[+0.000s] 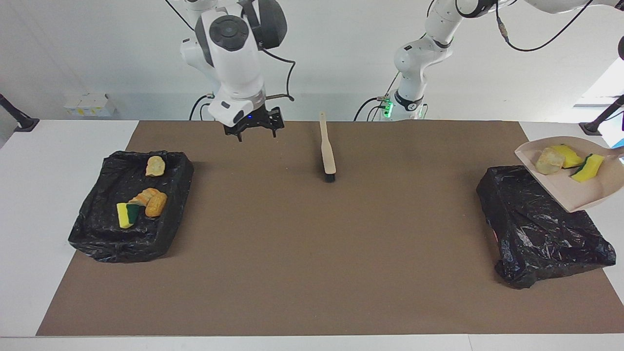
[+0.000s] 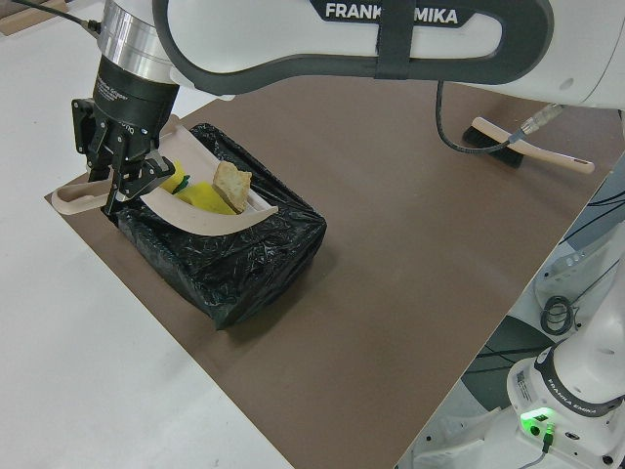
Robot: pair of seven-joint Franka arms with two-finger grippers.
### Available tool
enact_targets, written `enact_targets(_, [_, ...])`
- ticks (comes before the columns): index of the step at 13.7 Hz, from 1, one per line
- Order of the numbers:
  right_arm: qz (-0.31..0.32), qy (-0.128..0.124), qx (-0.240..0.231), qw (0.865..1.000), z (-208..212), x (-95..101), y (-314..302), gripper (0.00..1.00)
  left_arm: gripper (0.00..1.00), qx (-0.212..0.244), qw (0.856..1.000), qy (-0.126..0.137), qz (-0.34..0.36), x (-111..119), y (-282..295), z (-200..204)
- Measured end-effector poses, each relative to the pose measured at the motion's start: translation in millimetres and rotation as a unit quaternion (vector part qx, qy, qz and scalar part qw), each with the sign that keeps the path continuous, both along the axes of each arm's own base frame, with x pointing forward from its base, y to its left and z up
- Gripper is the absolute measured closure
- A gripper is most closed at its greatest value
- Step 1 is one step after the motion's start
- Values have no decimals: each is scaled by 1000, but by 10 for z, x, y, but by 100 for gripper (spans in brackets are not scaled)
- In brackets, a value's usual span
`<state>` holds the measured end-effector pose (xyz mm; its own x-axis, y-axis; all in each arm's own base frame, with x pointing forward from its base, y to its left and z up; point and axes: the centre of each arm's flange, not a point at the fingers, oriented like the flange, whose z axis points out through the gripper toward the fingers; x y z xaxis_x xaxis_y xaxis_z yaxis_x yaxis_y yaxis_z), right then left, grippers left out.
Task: Sweep and dump trash in bin
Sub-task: 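Tip the dustpan over the nearby black bin with the left gripper, then lift the empty dustpan out of the bin with the left gripper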
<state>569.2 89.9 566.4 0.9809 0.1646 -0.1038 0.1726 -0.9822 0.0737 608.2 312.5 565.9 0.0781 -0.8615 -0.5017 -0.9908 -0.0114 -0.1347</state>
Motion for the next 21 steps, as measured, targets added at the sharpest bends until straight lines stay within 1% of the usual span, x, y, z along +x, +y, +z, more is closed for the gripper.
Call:
enact_targets(2, [-14,-4,-4,1000,12,43,-259,0,69,35,999,0,17,87,-107,-79])
enact_targets(3, [-24,-5,-4,1000,27,57,-371,0,69,46,999,2,21,128,-167,-127])
enact_targets(5, [-42,-16,-4,999,133,80,-564,0,69,66,997,2,26,187,-243,-187])
enact_targets(6, [-53,-23,1,998,201,77,-663,0,69,80,997,6,21,210,-288,-195])
enact_targets(8, [-77,-32,26,996,330,31,-809,0,69,116,993,8,17,270,-420,-201])
enact_targets(10, [-91,-38,38,994,409,-9,-926,0,69,156,987,20,5,299,-521,-232])
enact_targets(13, [-105,-34,43,993,398,-65,-1036,0,69,213,976,38,-9,262,-581,-247])
enact_targets(14, [-107,-34,46,993,392,-82,-1044,0,69,237,971,35,-3,255,-630,-221])
enact_targets(15, [-107,-34,47,992,397,-92,-1044,0,69,258,966,27,13,245,-690,-195])
enact_targets(18, [-107,-34,47,993,398,-106,-1035,0,69,293,955,10,37,231,-851,-135])
enact_targets(21, [-105,-34,47,993,400,-112,-1009,0,69,302,952,-10,47,175,-902,73])
